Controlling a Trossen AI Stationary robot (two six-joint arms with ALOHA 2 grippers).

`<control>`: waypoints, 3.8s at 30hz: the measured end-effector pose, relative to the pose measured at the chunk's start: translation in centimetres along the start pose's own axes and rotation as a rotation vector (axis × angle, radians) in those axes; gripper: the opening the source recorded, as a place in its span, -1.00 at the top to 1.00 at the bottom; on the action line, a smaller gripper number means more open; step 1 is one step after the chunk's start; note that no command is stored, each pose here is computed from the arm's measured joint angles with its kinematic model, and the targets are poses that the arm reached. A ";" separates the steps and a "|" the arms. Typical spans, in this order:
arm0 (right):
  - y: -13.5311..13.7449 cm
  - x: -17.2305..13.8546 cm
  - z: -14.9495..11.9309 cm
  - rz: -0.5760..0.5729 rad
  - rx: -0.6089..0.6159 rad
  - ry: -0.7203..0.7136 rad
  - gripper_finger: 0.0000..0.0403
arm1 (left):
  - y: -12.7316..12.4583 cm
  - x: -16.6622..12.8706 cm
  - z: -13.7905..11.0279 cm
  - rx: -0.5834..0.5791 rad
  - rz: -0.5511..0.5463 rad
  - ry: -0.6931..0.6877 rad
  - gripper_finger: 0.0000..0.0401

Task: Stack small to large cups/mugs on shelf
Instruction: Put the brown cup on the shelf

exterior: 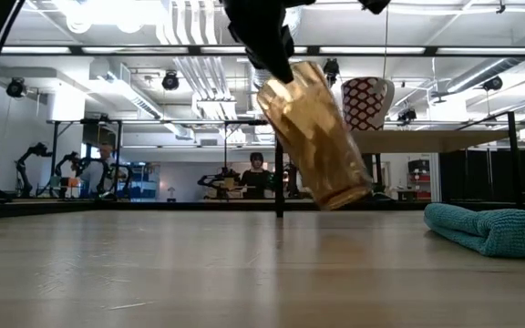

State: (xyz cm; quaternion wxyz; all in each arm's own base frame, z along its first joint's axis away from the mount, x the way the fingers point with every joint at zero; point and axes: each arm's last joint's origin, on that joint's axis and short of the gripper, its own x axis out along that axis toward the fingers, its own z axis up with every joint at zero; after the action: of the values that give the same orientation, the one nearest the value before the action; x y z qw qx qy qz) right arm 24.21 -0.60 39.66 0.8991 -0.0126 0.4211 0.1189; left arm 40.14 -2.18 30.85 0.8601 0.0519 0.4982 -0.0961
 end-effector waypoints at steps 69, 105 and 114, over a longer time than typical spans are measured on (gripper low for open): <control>0.6 -2.1 -0.6 -0.017 0.033 -0.048 0.15 | 0.4 1.1 1.8 -0.077 0.025 -0.113 0.66; 0.5 7.9 -2.0 0.098 -0.287 0.190 0.15 | 0.3 1.6 1.2 -0.082 0.016 -0.063 0.66; 0.4 7.8 -2.1 0.065 -0.288 0.197 0.15 | -0.1 0.1 1.5 -0.120 -0.005 -0.055 0.66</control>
State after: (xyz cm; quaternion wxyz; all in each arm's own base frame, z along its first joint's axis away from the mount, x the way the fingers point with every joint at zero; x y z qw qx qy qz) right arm 27.33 1.10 32.45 0.8381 -0.1392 0.4860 0.2050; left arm 41.47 -2.53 31.56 0.8747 -0.0034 0.4796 -0.0695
